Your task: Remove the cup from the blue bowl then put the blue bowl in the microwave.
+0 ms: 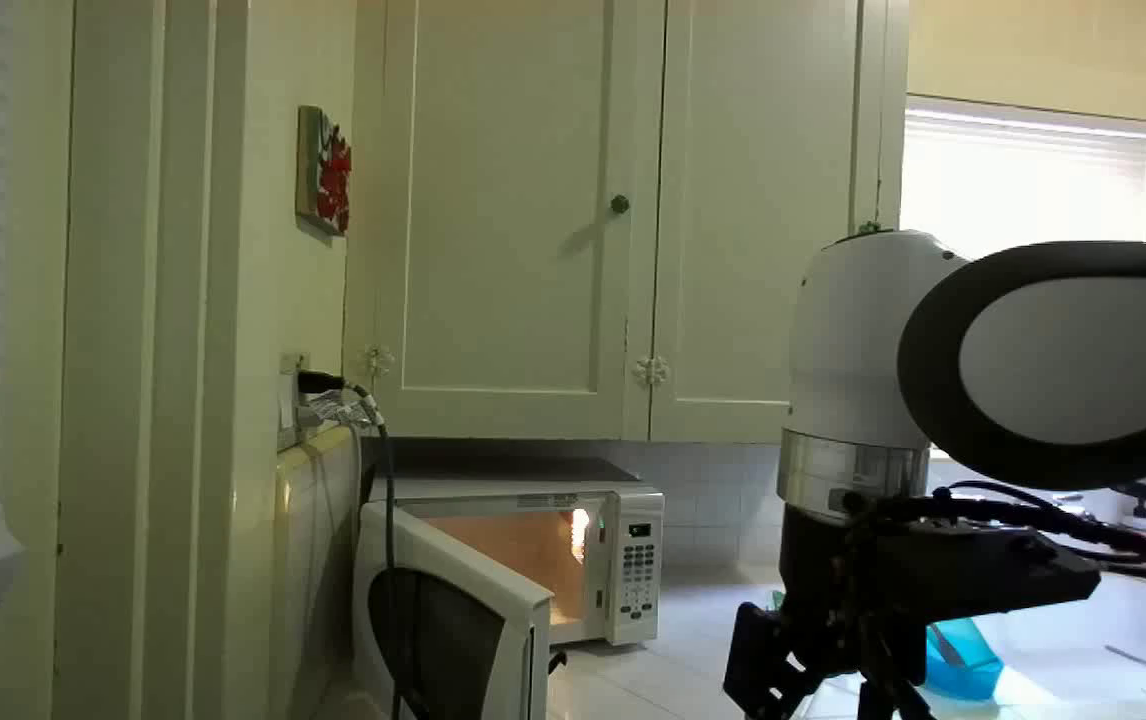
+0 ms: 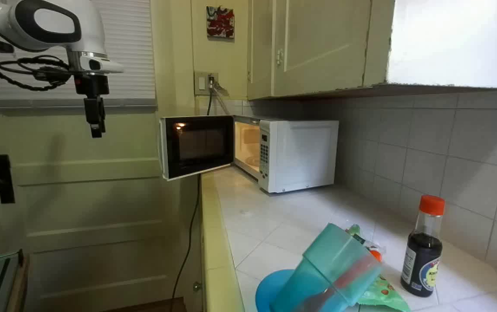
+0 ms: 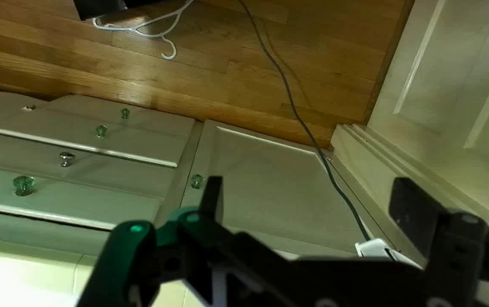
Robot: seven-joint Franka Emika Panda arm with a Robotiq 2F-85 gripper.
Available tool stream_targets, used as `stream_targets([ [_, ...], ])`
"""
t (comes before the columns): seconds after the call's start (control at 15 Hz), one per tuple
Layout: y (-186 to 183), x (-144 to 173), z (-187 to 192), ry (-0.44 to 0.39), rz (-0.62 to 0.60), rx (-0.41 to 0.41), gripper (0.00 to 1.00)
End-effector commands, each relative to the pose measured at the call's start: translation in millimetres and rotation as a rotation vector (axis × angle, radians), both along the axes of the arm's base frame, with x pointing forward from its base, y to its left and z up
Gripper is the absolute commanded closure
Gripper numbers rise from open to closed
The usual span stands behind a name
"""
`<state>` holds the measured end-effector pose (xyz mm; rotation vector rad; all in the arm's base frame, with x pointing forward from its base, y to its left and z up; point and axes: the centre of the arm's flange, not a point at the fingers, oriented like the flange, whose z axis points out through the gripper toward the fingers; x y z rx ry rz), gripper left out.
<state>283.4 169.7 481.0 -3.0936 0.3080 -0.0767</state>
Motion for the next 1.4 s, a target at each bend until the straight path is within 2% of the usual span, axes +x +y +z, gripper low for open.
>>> stream_targets([
  [0.0, 0.0, 0.0, 0.0, 0.0, 0.0, 0.0, 0.0],
  [0.27, 0.0, 0.0, 0.0, 0.0, 0.0, 0.0, 0.0],
  [0.4, -12.6, 7.0, 0.5, -0.033, -0.018, -0.008, 0.0],
  [0.6, -55.8, 19.1, 10.2, -0.049, 0.048, -0.033, 0.0],
  [0.8, -117.8, 29.3, 25.2, -0.067, 0.072, -0.041, 0.0],
  [0.87, -137.5, 33.0, 25.7, -0.073, 0.067, -0.04, 0.0],
  [1.07, -194.5, 33.3, 31.9, -0.105, -0.028, -0.103, 0.0],
  [1.2, -229.9, 29.8, 29.2, -0.079, -0.022, -0.12, 0.0],
  [1.27, -244.0, 29.0, 29.5, -0.064, -0.045, -0.143, 0.0],
  [1.33, -220.5, 31.0, 31.1, -0.076, -0.04, -0.111, 0.0],
])
